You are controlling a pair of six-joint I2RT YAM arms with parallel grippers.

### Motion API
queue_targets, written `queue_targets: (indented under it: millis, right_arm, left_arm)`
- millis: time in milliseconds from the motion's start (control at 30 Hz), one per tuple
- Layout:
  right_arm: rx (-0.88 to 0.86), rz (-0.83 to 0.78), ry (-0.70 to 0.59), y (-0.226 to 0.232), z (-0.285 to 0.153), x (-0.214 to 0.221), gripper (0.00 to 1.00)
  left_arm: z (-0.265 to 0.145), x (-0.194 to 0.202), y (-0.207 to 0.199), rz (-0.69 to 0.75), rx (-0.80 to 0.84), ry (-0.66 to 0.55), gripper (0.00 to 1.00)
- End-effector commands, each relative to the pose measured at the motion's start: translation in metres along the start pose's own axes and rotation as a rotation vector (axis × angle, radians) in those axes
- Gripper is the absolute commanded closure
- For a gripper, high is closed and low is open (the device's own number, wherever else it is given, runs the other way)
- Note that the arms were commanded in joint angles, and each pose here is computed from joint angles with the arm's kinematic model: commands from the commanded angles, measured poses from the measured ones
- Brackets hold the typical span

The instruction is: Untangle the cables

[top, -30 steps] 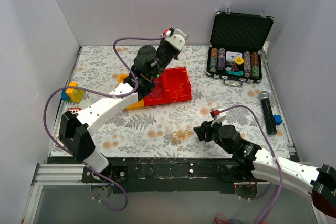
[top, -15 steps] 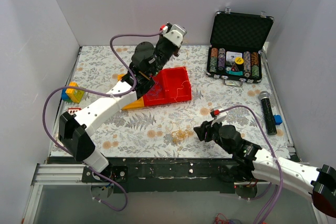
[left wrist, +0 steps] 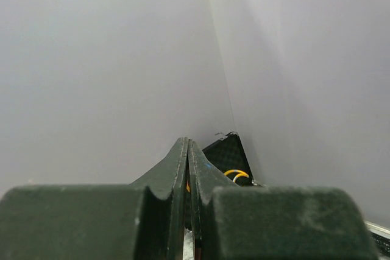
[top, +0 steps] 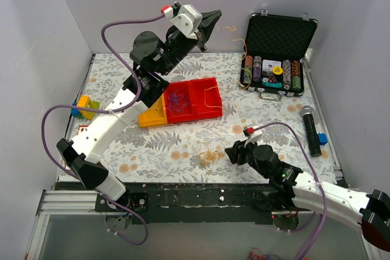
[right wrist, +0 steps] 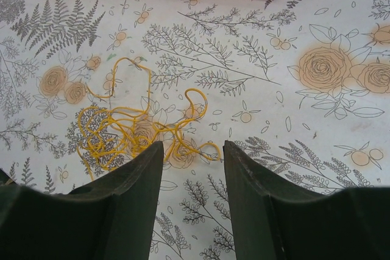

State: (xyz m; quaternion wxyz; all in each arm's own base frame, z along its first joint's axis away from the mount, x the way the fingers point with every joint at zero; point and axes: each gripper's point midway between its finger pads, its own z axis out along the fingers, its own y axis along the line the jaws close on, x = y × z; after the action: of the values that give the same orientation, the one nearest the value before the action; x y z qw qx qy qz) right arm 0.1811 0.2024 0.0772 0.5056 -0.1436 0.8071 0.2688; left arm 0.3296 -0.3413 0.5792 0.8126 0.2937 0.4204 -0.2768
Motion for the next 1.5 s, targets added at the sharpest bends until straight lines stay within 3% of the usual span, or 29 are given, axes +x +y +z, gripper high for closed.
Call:
queue_targets:
  millis: [0, 200, 767, 967, 1067, 1267, 1467]
  right_arm:
    - [-0.02, 0.013, -0.065, 0.009, 0.001, -0.024, 0.48]
    - [-0.013, 0.015, -0.065, 0.007, -0.001, -0.022, 0.48]
    - [-0.002, 0.02, -0.068, 0.003, -0.002, -0.018, 0.49]
    - [-0.002, 0.015, -0.096, 0.003, -0.006, -0.028, 0.5]
    - [0.004, 0.005, -0.083, 0.002, -0.006, -0.025, 0.5]
    - [0.007, 0.018, -0.078, -0.001, -0.007, -0.02, 0.5]
    - [0.009, 0.014, -0.071, -0.001, -0.005, -0.019, 0.51]
  left_arm:
    - [-0.007, -0.01, 0.011, 0.038, -0.051, -0.005, 1.0]
    - [-0.02, 0.041, 0.012, 0.096, -0.088, 0.082, 1.0]
    - [-0.031, 0.109, 0.036, 0.168, -0.18, 0.186, 1.0]
    - [-0.051, 0.169, 0.046, 0.22, -0.222, 0.29, 1.0]
    - [-0.053, 0.181, 0.049, 0.222, -0.232, 0.299, 1.0]
    - [-0.04, 0.165, 0.051, 0.181, -0.22, 0.267, 1.0]
    - [-0.023, 0.119, 0.037, 0.087, -0.119, 0.202, 1.0]
